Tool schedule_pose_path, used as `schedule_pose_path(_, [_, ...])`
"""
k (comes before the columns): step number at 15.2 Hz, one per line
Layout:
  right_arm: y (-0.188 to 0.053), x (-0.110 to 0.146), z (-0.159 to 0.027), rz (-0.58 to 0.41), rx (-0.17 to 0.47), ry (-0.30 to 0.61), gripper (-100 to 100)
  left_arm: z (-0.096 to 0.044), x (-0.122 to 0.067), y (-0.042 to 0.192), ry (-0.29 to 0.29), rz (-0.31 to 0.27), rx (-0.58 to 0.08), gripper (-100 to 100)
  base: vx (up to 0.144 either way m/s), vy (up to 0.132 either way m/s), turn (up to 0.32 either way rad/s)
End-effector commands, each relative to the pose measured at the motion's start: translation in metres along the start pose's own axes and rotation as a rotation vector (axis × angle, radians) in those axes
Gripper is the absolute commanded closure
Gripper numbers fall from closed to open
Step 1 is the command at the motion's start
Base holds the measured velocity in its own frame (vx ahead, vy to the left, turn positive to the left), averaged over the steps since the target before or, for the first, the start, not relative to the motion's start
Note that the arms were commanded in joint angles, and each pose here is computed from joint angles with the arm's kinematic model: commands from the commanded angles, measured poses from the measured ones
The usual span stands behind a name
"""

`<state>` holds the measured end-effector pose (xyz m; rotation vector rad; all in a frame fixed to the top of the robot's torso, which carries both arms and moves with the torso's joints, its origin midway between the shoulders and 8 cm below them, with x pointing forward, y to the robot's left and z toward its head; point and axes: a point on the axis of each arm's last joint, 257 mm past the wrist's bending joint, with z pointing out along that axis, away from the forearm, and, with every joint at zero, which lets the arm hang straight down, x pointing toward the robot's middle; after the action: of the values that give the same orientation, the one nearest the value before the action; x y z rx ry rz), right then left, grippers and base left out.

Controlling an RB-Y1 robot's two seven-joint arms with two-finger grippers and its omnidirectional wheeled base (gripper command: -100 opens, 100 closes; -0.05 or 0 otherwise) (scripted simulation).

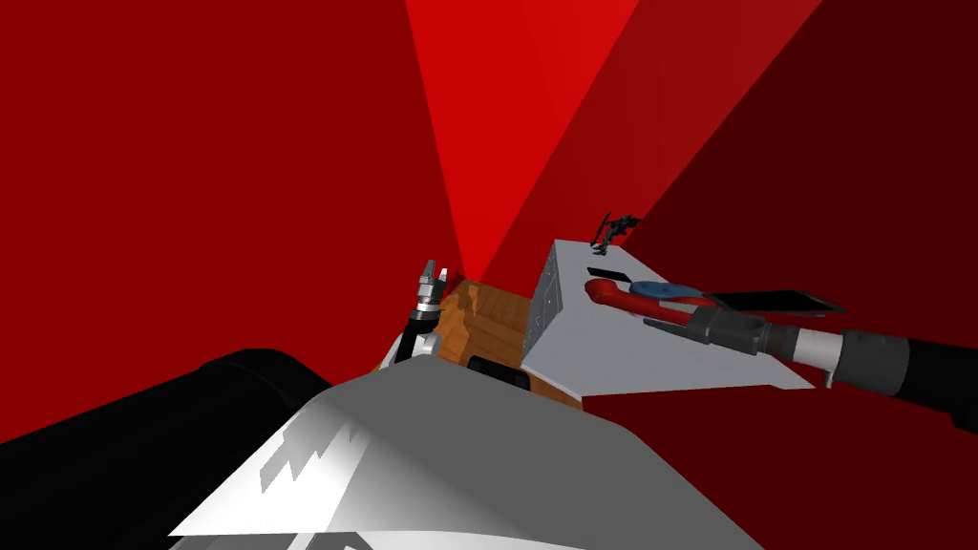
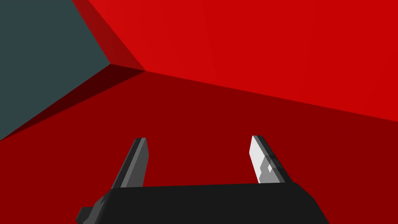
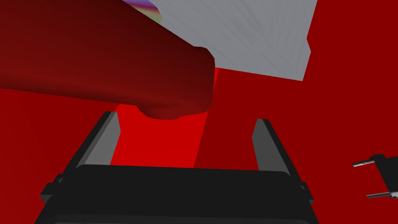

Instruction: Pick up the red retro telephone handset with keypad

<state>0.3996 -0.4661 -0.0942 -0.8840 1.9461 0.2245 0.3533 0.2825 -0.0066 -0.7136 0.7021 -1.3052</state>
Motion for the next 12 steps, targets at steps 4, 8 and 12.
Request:
schedule_pose_path(4, [-0.019, 0.008, -0.018, -0.071, 0.005, 0.13, -100, 0.0, 0.0, 0.0, 0.0, 0.0, 0.0, 0, 0.017, 0.037, 0.096])
schedule_pose_path(8, [-0.035, 0.022, -0.037, -0.125, 0.005, 0.269, -100, 0.0, 0.0, 0.0, 0.0, 0.0, 0.0, 0, 0.034, 0.049, 0.127])
schedule_pose_path(12, [-0.045, 0.04, -0.057, -0.156, -0.004, 0.405, -100, 0.0, 0.0, 0.0, 0.0, 0.0, 0.0, 0, 0.023, 0.033, 0.078])
